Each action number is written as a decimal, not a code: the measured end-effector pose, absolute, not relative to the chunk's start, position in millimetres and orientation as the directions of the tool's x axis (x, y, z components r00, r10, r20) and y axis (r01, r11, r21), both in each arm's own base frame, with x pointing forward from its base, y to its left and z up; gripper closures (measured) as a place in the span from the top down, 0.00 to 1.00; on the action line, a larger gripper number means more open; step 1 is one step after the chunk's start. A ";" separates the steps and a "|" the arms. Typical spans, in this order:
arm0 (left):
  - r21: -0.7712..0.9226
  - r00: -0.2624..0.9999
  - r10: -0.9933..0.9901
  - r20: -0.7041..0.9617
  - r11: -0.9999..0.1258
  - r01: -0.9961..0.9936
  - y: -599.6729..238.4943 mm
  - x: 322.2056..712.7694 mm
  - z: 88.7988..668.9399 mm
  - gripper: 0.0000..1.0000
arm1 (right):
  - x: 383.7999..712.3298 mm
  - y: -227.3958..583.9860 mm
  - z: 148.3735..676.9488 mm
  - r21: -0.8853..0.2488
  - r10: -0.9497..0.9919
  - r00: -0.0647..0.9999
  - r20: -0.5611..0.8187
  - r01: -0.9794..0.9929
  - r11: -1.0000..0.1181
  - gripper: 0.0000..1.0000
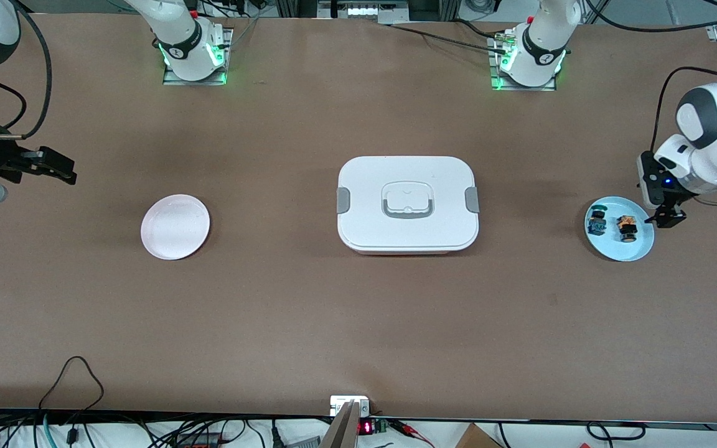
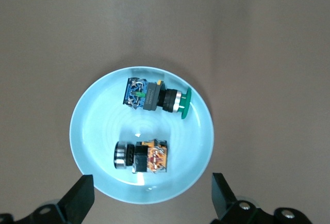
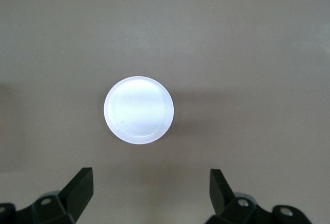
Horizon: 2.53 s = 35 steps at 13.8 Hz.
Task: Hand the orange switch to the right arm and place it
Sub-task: 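Lower the left gripper over the orange switch on the blue plate, then close the left gripper on the orange switch and lift it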
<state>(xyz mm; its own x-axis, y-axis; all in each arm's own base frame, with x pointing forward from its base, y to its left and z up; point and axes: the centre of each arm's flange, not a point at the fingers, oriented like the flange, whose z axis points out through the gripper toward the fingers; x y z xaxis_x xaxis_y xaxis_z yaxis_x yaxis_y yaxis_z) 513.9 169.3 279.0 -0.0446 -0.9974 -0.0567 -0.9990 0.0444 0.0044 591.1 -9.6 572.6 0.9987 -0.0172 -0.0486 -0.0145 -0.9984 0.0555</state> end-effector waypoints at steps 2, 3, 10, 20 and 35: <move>-0.010 -0.109 -0.992 -0.061 0.109 -0.994 170.9 517.7 254.7 1.00 | 587.2 -32.4 570.6 0.060 -0.059 0.995 -0.075 -0.055 -0.997 1.00; -0.023 -0.139 -0.988 -0.066 0.141 -0.990 171.2 519.8 245.5 1.00 | 586.4 -42.5 569.6 0.061 -0.074 0.994 -0.080 -0.069 -0.996 1.00; -0.030 -0.125 -0.990 -0.065 0.127 -0.991 193.6 516.0 220.1 1.00 | 609.4 -19.3 533.6 0.055 -0.030 0.995 -0.097 -0.025 -0.998 1.00; -0.034 -0.046 -0.999 -0.020 0.047 -0.998 201.9 520.0 194.2 1.00 | 608.6 -11.5 566.5 0.053 -0.013 1.000 -0.028 -0.012 -0.999 1.00; -0.044 -0.047 -0.999 -0.012 0.048 -0.998 201.0 537.3 178.3 0.72 | 600.2 -55.8 586.7 0.055 -0.042 0.998 -0.050 -0.040 -0.998 1.00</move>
<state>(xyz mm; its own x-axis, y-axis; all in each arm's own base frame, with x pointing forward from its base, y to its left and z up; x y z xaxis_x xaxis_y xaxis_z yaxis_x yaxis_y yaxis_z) 537.3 201.0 178.3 -0.0471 -0.9988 -0.0124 -0.9979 0.0476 -0.0436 600.2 -55.8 586.7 0.9978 -0.0423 -0.0504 -0.0396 -0.9977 0.0546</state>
